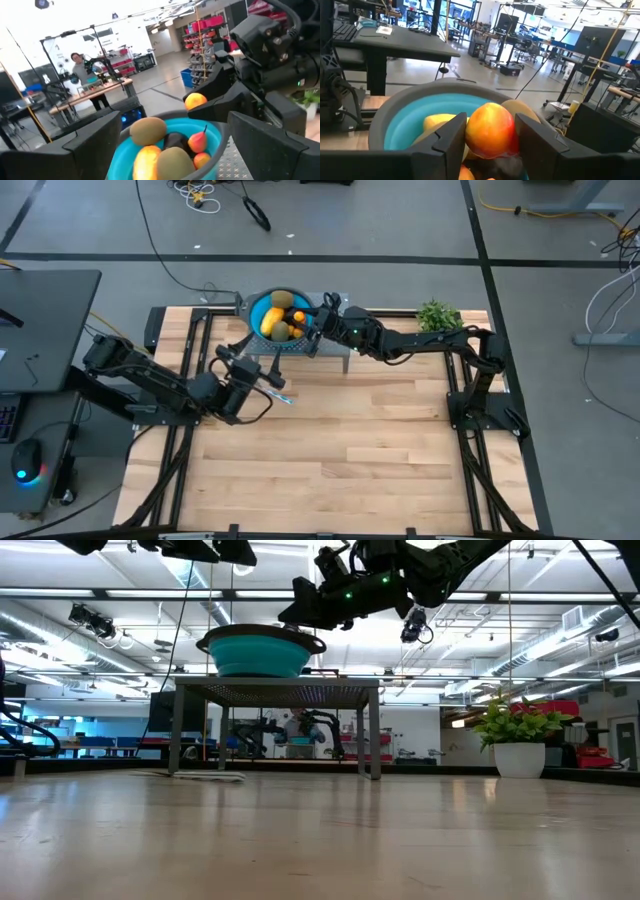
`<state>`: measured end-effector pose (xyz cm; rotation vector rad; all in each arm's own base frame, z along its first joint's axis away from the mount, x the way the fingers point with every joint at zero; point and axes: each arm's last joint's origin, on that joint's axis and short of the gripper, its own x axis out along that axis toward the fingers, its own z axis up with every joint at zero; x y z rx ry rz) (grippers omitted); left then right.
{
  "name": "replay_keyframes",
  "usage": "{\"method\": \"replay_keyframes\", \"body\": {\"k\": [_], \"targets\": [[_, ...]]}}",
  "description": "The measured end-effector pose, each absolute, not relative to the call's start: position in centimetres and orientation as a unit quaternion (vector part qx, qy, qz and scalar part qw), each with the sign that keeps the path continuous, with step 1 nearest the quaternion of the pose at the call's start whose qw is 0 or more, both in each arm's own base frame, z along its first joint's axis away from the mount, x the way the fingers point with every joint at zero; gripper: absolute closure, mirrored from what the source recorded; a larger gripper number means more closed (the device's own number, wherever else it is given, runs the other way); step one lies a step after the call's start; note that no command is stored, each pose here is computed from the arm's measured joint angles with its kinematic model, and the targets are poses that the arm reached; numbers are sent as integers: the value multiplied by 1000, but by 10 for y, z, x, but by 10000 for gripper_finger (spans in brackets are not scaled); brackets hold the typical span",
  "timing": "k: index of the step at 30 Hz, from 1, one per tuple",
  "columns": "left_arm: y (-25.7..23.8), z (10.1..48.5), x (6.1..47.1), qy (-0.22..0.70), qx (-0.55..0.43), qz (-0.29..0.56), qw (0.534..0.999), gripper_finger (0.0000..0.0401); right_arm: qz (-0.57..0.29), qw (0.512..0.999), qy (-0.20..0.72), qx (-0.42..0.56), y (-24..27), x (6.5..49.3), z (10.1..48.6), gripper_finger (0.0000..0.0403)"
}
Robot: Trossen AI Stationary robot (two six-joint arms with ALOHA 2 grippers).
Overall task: Pick & Place Fruit
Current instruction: Put the pear into the blue strainer bowl
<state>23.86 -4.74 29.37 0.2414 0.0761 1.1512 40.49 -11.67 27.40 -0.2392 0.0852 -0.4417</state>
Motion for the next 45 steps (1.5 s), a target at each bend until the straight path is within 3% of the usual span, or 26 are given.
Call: {"method": "replay_keyframes", "body": {"k": [18,45], "targets": [[-48,290,241,106,215,532,812,28,-227,969,33,-97,-125,402,275,232],[-48,290,241,106,216,531,812,28,-224,969,43,-96,-124,403,273,232]]}}
